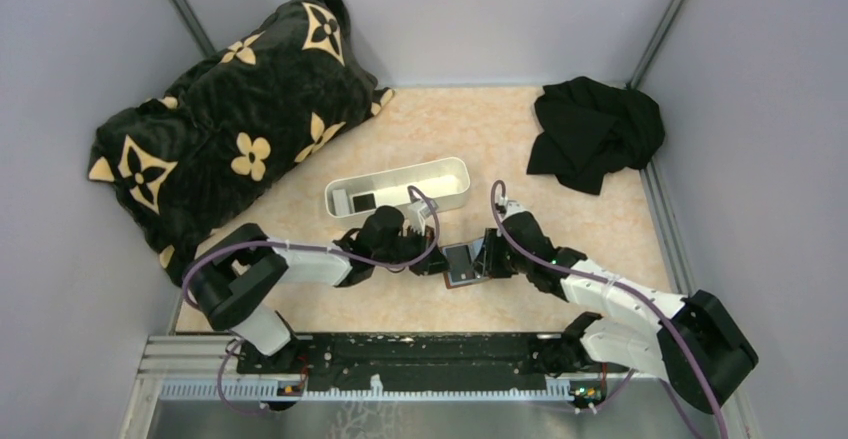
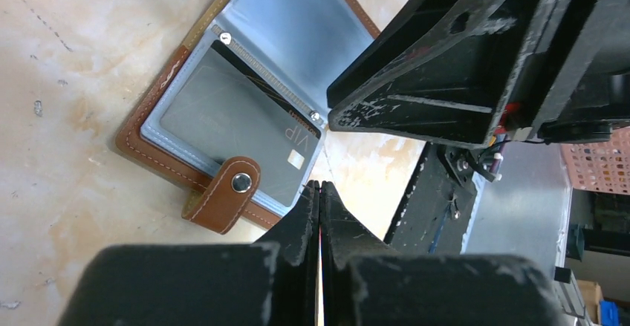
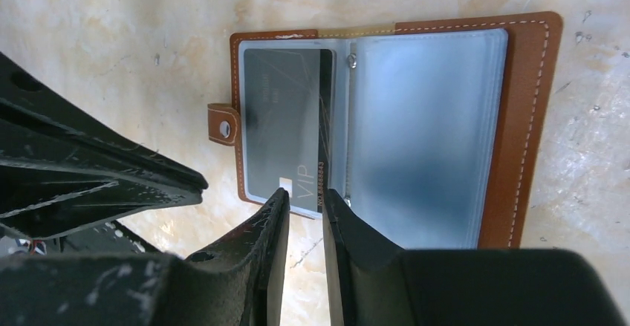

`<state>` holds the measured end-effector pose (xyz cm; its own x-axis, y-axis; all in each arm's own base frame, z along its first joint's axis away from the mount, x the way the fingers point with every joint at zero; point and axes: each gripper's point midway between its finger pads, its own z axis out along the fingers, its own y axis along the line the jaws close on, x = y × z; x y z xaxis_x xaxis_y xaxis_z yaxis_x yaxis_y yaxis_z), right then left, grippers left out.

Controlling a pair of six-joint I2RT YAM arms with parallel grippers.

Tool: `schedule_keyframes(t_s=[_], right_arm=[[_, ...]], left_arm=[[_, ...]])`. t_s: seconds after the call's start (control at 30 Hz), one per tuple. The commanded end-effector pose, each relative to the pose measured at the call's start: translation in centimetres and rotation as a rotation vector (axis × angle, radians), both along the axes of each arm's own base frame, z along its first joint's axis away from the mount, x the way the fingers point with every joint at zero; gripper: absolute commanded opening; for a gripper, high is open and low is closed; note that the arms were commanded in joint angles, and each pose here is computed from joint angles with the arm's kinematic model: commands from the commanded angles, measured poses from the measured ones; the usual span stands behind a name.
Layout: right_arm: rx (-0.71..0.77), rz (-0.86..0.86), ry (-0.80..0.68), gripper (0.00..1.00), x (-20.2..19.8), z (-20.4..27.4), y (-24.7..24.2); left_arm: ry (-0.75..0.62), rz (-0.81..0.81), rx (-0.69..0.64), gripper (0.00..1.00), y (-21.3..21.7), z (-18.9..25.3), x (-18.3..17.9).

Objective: Take the credit cards out of the card holder

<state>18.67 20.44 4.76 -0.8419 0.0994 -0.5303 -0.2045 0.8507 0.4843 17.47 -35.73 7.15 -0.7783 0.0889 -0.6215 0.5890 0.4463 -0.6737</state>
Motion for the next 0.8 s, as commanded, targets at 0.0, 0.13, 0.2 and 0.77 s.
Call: schedule_keyframes(t_s=[0.0, 0.13, 0.2, 0.77], right_arm=[[0.065, -0.009, -0.045, 0.25, 1.3, 0.8, 0.5], [0.081, -0.013, -0.033, 0.25, 1.4, 0.1, 0.2], [0.092, -0.009, -0.024, 0.26, 1.4, -0.2, 0.3], [0.205, 0.062, 0.001, 0.27, 0.8, -1.3, 2.3]], left_arm=[[-0.015, -0.034, -0.050, 0.00, -1.4, 0.3, 0.4], [0.002, -0.019, -0.012, 0.00, -1.3, -1.6, 0.6], [0.009, -0.012, 0.008, 0.00, -1.2, -2.4, 0.8], [0.064, 0.008, 0.081, 0.00, -0.2, -6.1, 0.9]])
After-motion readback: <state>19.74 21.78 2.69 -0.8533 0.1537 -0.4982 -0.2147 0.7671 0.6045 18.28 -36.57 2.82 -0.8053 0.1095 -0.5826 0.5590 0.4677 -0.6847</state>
